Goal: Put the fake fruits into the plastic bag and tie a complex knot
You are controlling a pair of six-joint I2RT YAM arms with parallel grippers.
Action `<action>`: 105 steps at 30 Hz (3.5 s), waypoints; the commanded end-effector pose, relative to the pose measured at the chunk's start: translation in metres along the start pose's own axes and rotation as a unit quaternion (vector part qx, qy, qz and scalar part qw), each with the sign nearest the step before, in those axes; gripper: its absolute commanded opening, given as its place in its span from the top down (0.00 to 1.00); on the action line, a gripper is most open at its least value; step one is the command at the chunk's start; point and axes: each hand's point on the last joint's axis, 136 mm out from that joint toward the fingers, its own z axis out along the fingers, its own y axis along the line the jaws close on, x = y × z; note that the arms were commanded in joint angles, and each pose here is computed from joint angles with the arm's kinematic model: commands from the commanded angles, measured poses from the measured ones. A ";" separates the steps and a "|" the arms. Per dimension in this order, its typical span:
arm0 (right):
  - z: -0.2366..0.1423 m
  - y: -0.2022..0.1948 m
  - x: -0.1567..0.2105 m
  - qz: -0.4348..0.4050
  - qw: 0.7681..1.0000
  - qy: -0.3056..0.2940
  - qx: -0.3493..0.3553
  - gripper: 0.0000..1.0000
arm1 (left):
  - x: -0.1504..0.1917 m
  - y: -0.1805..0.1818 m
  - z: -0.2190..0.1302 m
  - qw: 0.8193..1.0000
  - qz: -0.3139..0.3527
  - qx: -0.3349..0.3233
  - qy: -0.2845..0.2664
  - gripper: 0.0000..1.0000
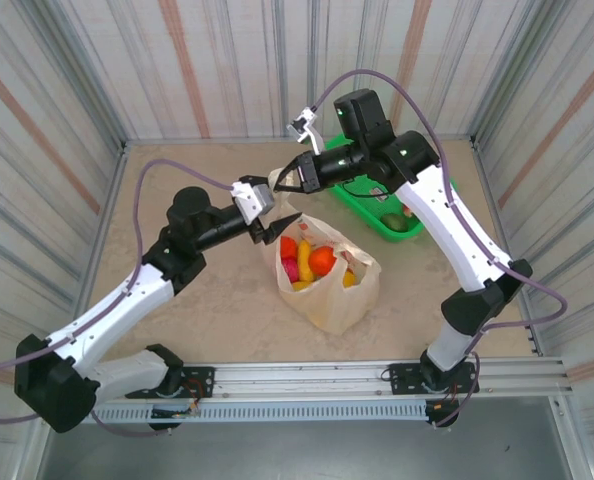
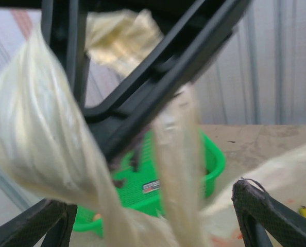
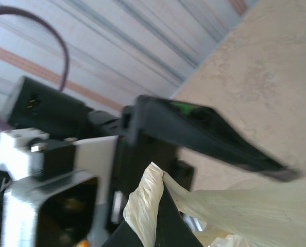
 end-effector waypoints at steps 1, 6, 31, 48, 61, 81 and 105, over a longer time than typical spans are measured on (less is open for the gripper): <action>0.003 0.021 0.007 0.004 0.999 0.027 -0.037 1.00 | -0.016 0.022 0.000 0.997 0.021 -0.059 -0.035 0.21; 0.002 0.021 0.005 0.000 0.999 0.025 -0.037 1.00 | -0.030 -0.002 -0.004 0.996 -0.002 0.007 -0.087 0.31; -0.091 -0.026 0.057 -0.248 0.910 -0.100 0.317 0.31 | 0.011 -0.008 -0.018 0.990 -0.128 -0.008 0.063 1.00; -0.087 -0.031 0.030 -0.291 0.910 -0.089 0.283 1.00 | 0.012 -0.019 -0.020 0.973 -0.214 0.034 0.075 1.00; -0.051 -0.025 0.035 -0.337 0.919 -0.082 0.187 1.00 | -0.003 -0.037 -0.012 0.949 -0.283 0.133 0.044 0.89; -0.030 -0.002 0.059 -0.427 0.888 -0.116 0.127 1.00 | 0.010 -0.052 -0.001 0.927 -0.313 0.192 0.072 0.51; -0.039 -0.004 0.072 -0.430 0.888 -0.123 0.109 1.00 | 0.028 -0.045 0.004 0.923 -0.342 0.110 0.141 0.29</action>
